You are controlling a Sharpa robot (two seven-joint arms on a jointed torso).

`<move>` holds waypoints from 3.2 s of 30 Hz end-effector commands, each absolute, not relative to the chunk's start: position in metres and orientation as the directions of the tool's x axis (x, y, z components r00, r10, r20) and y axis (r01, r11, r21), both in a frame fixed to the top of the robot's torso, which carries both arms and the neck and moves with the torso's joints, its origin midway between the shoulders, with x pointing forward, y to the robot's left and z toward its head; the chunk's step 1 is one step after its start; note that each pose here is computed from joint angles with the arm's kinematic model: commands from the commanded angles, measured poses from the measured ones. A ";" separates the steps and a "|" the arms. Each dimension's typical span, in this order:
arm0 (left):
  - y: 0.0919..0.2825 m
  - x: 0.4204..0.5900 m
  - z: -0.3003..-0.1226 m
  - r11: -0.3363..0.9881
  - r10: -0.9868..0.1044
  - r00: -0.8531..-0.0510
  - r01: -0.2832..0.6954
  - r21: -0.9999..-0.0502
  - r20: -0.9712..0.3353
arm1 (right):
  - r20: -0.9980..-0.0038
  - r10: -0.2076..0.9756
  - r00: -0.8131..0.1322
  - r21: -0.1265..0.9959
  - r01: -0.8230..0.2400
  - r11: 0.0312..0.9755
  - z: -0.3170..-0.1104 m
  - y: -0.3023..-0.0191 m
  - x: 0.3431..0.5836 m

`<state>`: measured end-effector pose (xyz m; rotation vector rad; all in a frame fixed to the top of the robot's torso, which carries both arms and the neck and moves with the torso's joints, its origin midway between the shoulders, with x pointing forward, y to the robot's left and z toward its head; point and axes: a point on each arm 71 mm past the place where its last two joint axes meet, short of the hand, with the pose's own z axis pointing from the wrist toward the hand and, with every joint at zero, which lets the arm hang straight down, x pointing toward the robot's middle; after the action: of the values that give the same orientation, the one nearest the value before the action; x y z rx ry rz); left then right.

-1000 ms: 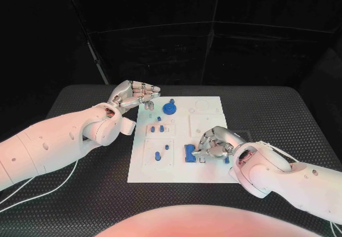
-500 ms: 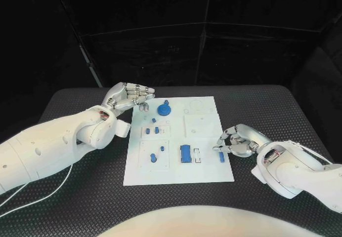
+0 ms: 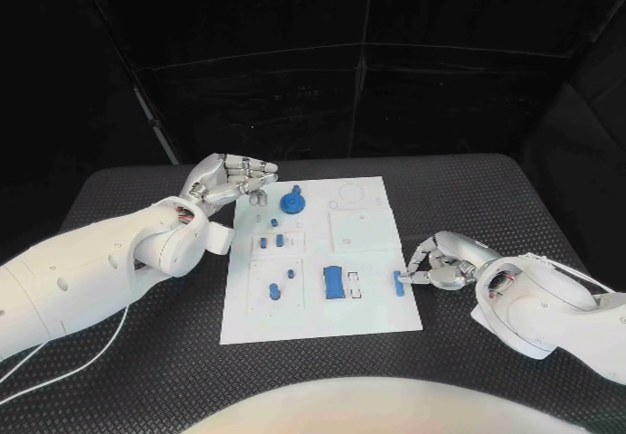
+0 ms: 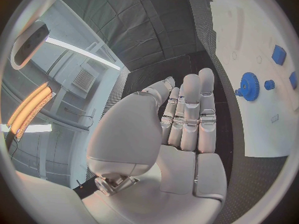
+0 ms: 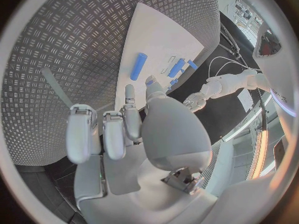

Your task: Assemble the parts on the task board

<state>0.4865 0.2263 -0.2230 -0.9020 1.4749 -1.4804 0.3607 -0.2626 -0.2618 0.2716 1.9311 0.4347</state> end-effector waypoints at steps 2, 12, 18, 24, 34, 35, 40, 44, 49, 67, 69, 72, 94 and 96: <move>0.225 0.486 -0.222 0.036 -0.916 -0.397 0.073 -0.997 -0.062 | -0.859 0.314 -0.403 0.354 -0.026 0.935 -0.265 -0.259 0.362; 0.227 0.486 -0.223 0.038 -0.917 -0.395 0.071 -0.997 -0.063 | -0.853 0.302 -0.426 0.348 -0.033 0.937 -0.271 -0.251 0.362; 0.226 0.486 -0.223 0.037 -0.916 -0.397 0.071 -0.997 -0.062 | -0.845 0.283 -0.453 0.336 -0.040 0.941 -0.279 -0.245 0.359; 0.226 0.486 -0.223 0.037 -0.916 -0.397 0.071 -0.997 -0.062 | -0.848 0.250 -0.467 0.308 -0.052 0.950 -0.285 -0.241 0.358; 0.226 0.486 -0.223 0.037 -0.915 -0.399 0.070 -0.997 -0.061 | -0.882 0.190 -0.431 0.247 -0.081 0.966 -0.287 -0.232 0.361; 0.226 0.486 -0.223 0.036 -0.915 -0.399 0.069 -0.997 -0.061 | -0.885 0.182 -0.428 0.240 -0.085 0.967 -0.287 -0.230 0.361; 0.227 0.486 -0.223 0.037 -0.915 -0.398 0.069 -0.997 -0.062 | -0.894 0.147 -0.424 0.210 -0.104 0.972 -0.287 -0.226 0.360; 0.227 0.485 -0.223 0.037 -0.915 -0.398 0.069 -0.997 -0.062 | -0.895 0.148 -0.421 0.212 -0.109 0.971 -0.286 -0.224 0.360; 0.227 0.485 -0.223 0.037 -0.915 -0.399 0.069 -0.997 -0.061 | -0.872 0.242 -0.426 0.305 -0.086 0.949 -0.282 -0.220 0.357; 0.226 0.485 -0.223 0.035 -0.911 -0.408 0.063 -0.997 -0.058 | -0.741 0.545 -0.392 0.586 0.017 0.810 -0.269 -0.208 0.349; 0.226 0.485 -0.223 0.035 -0.911 -0.409 0.062 -0.997 -0.057 | -0.733 0.552 -0.398 0.592 0.026 0.805 -0.270 -0.207 0.350; 0.225 0.485 -0.223 0.033 -0.910 -0.411 0.062 -0.997 -0.056 | -0.717 0.559 -0.416 0.599 0.041 0.800 -0.273 -0.204 0.350; 0.222 0.485 -0.223 0.028 -0.905 -0.423 0.059 -0.998 -0.051 | -0.665 0.549 -0.505 0.607 0.061 0.792 -0.289 -0.178 0.358; 0.221 0.485 -0.223 0.028 -0.904 -0.424 0.058 -0.998 -0.050 | -0.665 0.549 -0.506 0.608 0.061 0.792 -0.289 -0.178 0.358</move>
<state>0.4848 0.2239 -0.2244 -0.9033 1.4964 -1.4951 0.3599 -0.1811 -0.2888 0.4623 2.0096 0.6340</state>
